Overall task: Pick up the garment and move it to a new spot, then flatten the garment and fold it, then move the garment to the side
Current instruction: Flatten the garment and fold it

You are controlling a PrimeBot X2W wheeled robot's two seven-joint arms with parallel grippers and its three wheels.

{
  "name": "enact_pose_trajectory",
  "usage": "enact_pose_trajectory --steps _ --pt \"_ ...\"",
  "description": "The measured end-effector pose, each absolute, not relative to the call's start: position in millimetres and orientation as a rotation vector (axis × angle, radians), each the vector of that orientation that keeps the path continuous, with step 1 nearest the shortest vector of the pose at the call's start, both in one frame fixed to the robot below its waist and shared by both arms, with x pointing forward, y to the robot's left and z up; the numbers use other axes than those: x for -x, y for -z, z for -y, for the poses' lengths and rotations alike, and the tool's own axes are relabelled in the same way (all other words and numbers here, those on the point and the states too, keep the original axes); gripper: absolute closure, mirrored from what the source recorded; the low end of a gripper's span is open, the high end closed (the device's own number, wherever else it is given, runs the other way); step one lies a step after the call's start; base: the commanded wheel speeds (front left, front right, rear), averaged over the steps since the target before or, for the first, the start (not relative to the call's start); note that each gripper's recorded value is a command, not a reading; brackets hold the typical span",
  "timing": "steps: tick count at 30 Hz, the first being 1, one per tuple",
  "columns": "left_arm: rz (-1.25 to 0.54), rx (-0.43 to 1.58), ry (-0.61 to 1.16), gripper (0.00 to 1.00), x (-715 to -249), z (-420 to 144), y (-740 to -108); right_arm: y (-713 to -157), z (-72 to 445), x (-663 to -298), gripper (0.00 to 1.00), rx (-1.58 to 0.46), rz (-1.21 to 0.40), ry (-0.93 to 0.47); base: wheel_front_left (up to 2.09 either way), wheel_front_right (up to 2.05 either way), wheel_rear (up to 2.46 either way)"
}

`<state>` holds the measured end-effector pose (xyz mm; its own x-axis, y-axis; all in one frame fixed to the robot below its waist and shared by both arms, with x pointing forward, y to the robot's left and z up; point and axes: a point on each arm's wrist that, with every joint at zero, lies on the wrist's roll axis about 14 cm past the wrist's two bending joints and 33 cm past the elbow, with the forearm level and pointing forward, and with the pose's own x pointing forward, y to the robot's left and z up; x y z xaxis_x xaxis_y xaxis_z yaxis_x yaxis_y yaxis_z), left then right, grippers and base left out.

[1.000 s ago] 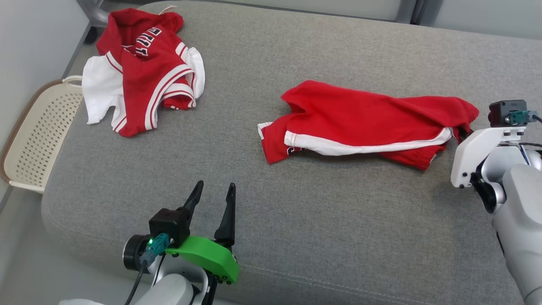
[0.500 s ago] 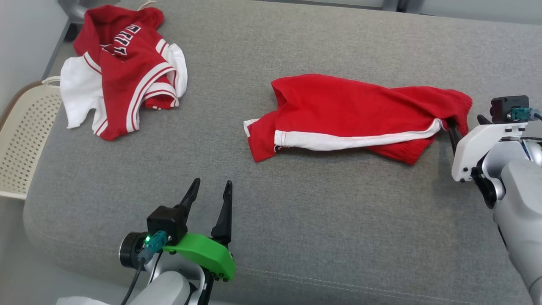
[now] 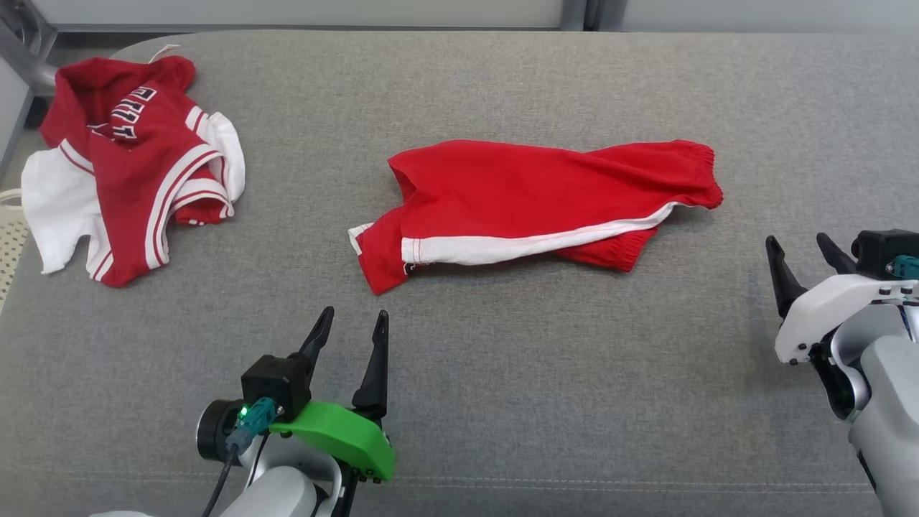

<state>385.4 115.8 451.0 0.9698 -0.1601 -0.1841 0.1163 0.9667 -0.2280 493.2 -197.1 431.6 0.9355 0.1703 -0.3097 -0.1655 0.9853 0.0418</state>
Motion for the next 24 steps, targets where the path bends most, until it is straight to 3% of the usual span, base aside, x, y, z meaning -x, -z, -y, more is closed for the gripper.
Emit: enact_pose_trajectory --steps 12,24 --pt "-0.228 0.248 0.178 0.00 -392 -104 -448 -459 184 -471 0.00 -0.079 -0.178 -0.187 0.00 0.00 0.00" --pt "-0.304 0.288 0.234 0.00 -444 -87 -432 -464 181 -457 0.00 -0.116 -0.143 -0.173 0.00 0.00 0.00"
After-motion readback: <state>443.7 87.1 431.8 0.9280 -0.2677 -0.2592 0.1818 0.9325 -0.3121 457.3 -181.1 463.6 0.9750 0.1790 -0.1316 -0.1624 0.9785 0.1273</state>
